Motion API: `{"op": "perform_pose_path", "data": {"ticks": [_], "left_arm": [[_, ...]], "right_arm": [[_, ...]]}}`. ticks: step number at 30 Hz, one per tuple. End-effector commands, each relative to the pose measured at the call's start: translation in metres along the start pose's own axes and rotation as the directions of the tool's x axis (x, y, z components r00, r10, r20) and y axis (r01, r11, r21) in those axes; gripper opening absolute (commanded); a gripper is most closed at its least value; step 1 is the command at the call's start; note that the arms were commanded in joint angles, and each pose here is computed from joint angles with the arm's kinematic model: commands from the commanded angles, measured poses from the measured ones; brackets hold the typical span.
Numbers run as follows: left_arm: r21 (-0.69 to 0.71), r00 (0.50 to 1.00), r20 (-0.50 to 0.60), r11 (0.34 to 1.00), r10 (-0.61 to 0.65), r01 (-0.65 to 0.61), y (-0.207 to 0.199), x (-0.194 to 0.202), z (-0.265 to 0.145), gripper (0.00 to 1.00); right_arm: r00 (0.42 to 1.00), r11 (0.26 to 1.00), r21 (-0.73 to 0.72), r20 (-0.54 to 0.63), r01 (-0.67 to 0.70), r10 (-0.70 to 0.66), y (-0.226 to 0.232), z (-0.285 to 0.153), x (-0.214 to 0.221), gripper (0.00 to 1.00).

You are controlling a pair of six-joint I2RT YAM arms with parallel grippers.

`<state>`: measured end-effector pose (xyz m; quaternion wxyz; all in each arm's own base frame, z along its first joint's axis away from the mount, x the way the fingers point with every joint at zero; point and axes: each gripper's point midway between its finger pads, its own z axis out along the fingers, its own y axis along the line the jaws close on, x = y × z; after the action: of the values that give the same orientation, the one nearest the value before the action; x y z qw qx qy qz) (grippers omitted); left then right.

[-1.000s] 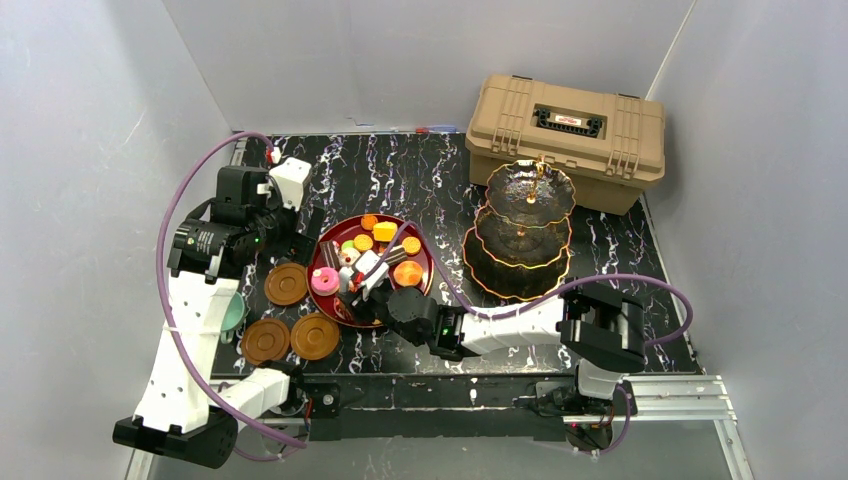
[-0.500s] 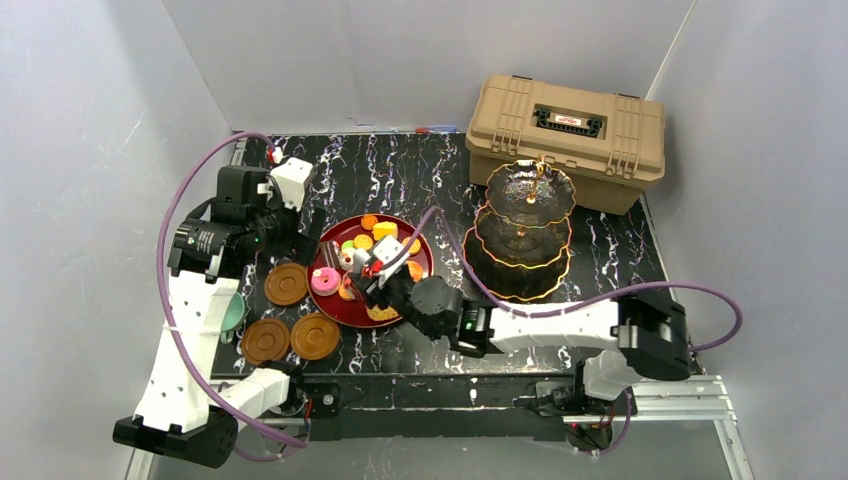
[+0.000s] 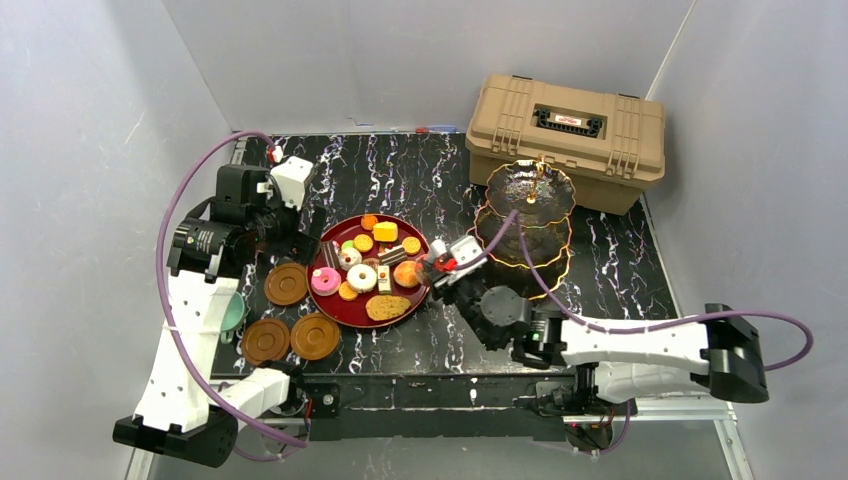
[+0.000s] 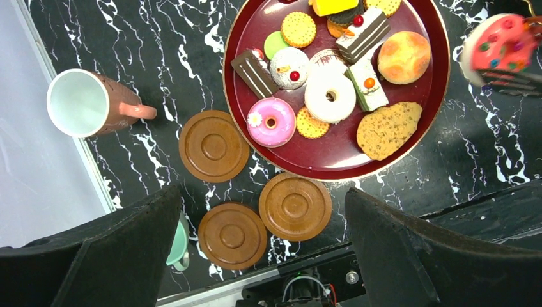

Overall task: Serve the afternoon tea
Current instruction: Place the desert on the desert table.

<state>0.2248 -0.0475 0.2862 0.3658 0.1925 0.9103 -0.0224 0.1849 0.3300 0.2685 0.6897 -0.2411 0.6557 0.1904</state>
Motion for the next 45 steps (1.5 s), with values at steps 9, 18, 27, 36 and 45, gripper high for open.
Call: {"op": "perform_pose_path", "data": {"ticks": [9, 18, 27, 36, 45], "left_arm": [[0.023, 1.000, 0.028, 1.000, -0.010, 0.009, -0.003, -0.011, -0.008, 0.98], [0.032, 0.999, 0.029, 0.999, -0.021, 0.020, -0.004, -0.014, -0.007, 0.98], [0.036, 0.999, 0.030, 0.999, -0.021, 0.020, -0.005, -0.014, -0.007, 0.98], [0.034, 0.999, 0.036, 0.999, -0.015, 0.013, -0.005, -0.015, -0.008, 0.98], [0.040, 0.999, 0.037, 0.999, -0.013, 0.011, -0.006, -0.014, -0.009, 0.98]], "right_arm": [[0.999, 0.966, 0.257, -0.004, -0.042, 0.045, -0.093, -0.055, 0.001, 0.25], [0.998, 0.941, 0.339, -0.057, 0.008, 0.012, -0.110, -0.064, 0.020, 0.24], [0.998, 0.924, 0.381, -0.058, -0.006, 0.030, -0.118, -0.065, 0.033, 0.25], [0.996, 0.918, 0.396, -0.072, -0.025, 0.059, -0.114, -0.062, 0.050, 0.45], [0.995, 0.915, 0.403, -0.069, -0.035, 0.068, -0.118, -0.066, 0.050, 0.60]]}}
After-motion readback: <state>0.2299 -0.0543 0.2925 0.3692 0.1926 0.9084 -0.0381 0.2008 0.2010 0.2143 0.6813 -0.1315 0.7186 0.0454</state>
